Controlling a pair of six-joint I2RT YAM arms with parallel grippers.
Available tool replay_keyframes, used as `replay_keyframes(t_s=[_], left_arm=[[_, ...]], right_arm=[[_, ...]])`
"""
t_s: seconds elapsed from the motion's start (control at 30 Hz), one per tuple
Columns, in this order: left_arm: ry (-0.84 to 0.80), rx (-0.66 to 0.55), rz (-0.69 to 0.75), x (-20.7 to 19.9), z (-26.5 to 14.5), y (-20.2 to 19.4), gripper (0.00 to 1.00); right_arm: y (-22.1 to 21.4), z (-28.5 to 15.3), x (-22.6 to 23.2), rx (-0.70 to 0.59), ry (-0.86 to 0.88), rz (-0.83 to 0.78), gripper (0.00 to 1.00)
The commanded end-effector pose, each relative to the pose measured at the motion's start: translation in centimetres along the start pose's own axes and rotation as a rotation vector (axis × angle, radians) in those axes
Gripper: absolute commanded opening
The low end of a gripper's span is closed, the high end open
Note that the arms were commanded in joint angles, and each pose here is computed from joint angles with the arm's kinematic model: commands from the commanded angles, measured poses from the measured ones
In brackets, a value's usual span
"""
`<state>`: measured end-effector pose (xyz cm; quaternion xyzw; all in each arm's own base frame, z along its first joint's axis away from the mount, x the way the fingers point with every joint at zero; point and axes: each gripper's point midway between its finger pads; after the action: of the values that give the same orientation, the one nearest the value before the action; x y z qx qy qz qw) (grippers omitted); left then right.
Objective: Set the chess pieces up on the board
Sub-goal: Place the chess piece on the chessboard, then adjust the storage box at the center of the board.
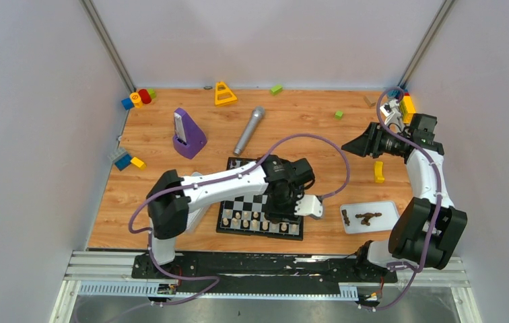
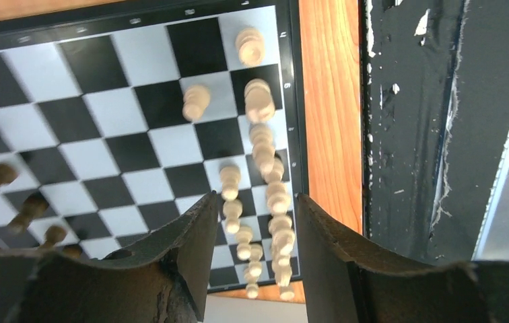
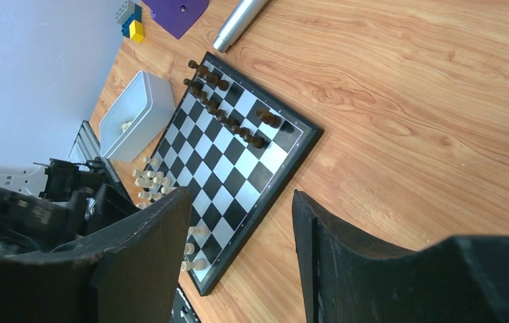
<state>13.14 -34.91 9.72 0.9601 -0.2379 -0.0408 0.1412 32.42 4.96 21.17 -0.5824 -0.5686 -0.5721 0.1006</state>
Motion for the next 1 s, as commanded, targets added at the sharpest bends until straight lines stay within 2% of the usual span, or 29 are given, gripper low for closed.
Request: replay_keyframes(t_s=[0.0,0.1,0.17,0.33,0.47,0.6,0.73,0.97], left_arm=[[0.127,-0.126,-0.052,1.7,-5.8,-0.2,0.55],[0.211,-0.158,-0.121,2.8,-8.1,-2.4,0.58],[0.289,-0.149,-0.197,3.9,-9.7,-5.0,0.65],[0.441,-0.103,-0.494,4.9,-13.3,-14.8,0.83],[0.544,0.012,-0.757,2.8,-14.6,-23.9,0.87],[0.565,0.083,-0.946,-1.0,-14.1,-30.4,0.88],[0.510,0.158,-1.006,-3.6,-11.8,-33.3,0.88],[0.419,0.200,-1.009,-4.8,-8.5,-34.4,0.85]], right_arm=[[1.4,-0.2,1.1,-0.016,0.035,-0.052,0.58],[1.3,-0.3,1.2,-0.016,0.042,-0.062,0.58],[1.3,-0.3,1.3,-0.016,0.043,-0.067,0.58],[1.3,-0.3,1.2,-0.018,0.033,-0.077,0.58],[1.3,-0.2,1.0,-0.015,0.035,-0.070,0.58],[1.3,-0.2,0.8,-0.012,0.033,-0.069,0.58],[1.2,-0.1,0.7,-0.009,0.034,-0.064,0.58],[1.2,-0.2,0.8,-0.009,0.036,-0.070,0.58]])
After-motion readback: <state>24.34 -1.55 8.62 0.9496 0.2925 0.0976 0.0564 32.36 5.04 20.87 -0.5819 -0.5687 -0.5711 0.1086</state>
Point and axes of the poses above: each gripper's point midway between its finger pads, its own z axis out along the fingers, its own x axis along the line the jaws close on, y = z × x, and after that the axes turned 15 degrees about z, right-handed
